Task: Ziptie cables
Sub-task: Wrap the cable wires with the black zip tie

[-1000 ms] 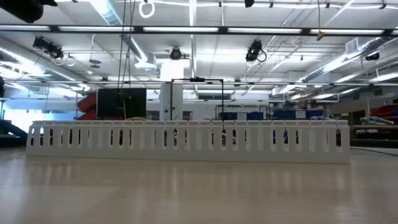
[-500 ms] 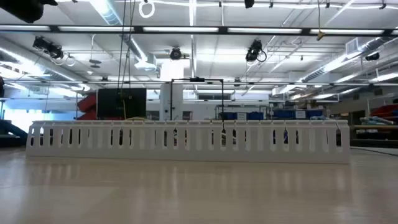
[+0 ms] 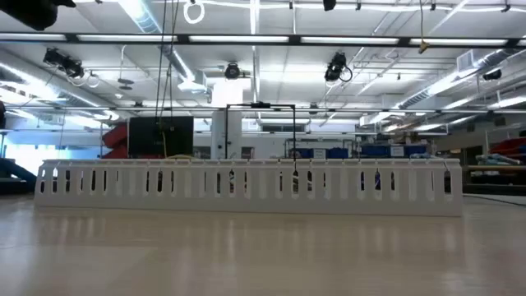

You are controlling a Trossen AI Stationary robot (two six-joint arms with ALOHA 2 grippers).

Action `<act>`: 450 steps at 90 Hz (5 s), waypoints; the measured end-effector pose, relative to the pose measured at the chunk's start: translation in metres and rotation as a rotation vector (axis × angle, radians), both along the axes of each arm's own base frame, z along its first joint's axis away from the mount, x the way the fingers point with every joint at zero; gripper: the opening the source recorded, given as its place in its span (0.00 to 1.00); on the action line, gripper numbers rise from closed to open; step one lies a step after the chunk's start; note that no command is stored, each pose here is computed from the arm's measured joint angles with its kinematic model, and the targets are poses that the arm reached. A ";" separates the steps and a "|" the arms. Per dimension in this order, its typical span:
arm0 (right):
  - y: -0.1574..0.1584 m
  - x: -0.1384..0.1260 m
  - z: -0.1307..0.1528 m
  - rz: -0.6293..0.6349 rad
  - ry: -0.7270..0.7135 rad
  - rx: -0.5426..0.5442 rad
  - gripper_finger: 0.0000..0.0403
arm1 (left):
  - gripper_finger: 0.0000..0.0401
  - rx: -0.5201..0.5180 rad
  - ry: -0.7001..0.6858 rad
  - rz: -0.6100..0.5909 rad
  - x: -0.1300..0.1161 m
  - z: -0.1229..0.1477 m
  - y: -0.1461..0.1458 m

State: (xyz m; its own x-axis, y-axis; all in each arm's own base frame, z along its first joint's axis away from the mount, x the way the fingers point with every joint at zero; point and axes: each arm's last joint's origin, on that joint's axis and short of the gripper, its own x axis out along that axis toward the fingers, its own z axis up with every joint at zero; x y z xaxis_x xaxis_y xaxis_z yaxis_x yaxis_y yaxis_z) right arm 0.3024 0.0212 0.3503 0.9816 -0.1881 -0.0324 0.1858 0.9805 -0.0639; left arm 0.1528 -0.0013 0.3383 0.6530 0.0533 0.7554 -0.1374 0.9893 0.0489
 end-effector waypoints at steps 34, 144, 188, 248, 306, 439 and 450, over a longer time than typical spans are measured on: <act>0.000 0.000 -0.001 0.000 0.013 0.005 0.00 | 0.01 0.044 0.005 -0.019 0.000 0.000 -0.001; -0.014 0.001 -0.003 -0.028 -0.016 0.248 0.59 | 0.00 0.215 0.255 0.088 0.016 -0.018 -0.003; -0.040 0.013 -0.051 0.227 -0.226 0.841 0.57 | 0.00 0.591 0.547 0.397 0.051 -0.054 -0.001; -0.088 0.058 -0.128 0.358 -0.318 1.171 0.54 | 0.00 0.676 0.815 0.576 0.084 -0.096 0.001; -0.092 0.061 -0.140 0.359 -0.306 1.243 0.53 | 0.00 0.763 0.865 0.650 0.103 -0.104 -0.003; -0.111 0.058 -0.143 0.304 -0.294 1.050 0.43 | 0.00 0.544 0.889 0.410 0.112 -0.120 -0.017; -0.111 0.058 -0.143 0.301 -0.295 1.038 0.42 | 0.00 0.535 0.895 0.376 0.113 -0.121 -0.017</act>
State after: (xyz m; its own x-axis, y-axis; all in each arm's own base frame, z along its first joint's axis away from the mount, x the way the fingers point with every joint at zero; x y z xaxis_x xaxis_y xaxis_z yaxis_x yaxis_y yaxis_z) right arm 0.3600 -0.0899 0.2074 0.9777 0.0411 0.2062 -0.1953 0.5405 0.8184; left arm 0.2654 -0.0187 0.2172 0.9854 0.1705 0.0031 -0.1256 0.7134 0.6894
